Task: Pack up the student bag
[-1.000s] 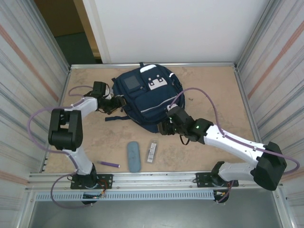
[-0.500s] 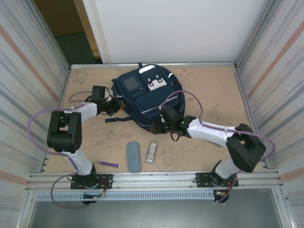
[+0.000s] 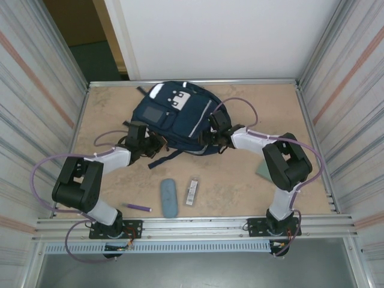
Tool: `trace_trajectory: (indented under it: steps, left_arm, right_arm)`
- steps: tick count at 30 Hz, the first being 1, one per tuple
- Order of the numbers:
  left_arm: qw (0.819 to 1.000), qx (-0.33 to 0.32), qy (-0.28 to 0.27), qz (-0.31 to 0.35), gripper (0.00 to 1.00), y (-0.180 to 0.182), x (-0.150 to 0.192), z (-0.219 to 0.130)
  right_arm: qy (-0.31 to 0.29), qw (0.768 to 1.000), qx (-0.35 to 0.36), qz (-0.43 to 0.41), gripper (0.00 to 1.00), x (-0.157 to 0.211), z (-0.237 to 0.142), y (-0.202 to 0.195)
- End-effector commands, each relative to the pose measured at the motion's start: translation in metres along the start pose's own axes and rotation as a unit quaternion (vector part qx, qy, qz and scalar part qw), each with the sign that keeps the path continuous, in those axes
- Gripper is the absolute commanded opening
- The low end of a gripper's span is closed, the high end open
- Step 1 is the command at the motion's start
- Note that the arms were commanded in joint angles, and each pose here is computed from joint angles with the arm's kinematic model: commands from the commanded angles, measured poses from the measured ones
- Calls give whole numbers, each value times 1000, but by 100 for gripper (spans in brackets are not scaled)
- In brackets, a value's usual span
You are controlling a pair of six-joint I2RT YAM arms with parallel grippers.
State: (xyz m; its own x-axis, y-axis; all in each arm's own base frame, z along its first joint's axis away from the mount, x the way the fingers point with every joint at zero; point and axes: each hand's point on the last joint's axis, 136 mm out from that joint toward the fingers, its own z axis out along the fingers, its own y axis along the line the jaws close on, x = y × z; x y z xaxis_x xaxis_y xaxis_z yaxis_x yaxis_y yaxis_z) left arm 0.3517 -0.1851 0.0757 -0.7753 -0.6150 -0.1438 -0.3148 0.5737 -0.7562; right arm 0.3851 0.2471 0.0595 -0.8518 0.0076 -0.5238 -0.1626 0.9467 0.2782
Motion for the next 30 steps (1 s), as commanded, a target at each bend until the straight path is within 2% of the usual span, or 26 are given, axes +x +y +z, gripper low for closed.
trace_trajectory:
  steps: [1,4,7,14,17,22,30]
  left_arm:
    - [998,43,49,-27,0,-29,33,-5]
    - [996,50,52,-50,0,-34,35,-6]
    - [994,63,51,-74,0,-42,35,-11]
    - [993,65,60,-84,0,-61,41,-19]
    - [991,79,64,-82,0,-72,45,-20]
    - [988,75,89,-105,0,-83,56,-21]
    - [978,95,138,-127,0,-106,84,-26]
  right_arm:
    - [-38,997,-63,-39,63,-24,-11,30]
    - [-70,995,-52,-56,64,-28,-38,26]
    - [-77,994,-57,-59,65,-20,-62,23]
    - [-49,988,-112,-97,64,45,-96,67]
    - [-45,984,-141,-99,65,64,-96,96]
    - [-67,978,-160,-113,64,73,-84,129]
    - [-128,973,-120,-152,60,57,-50,140]
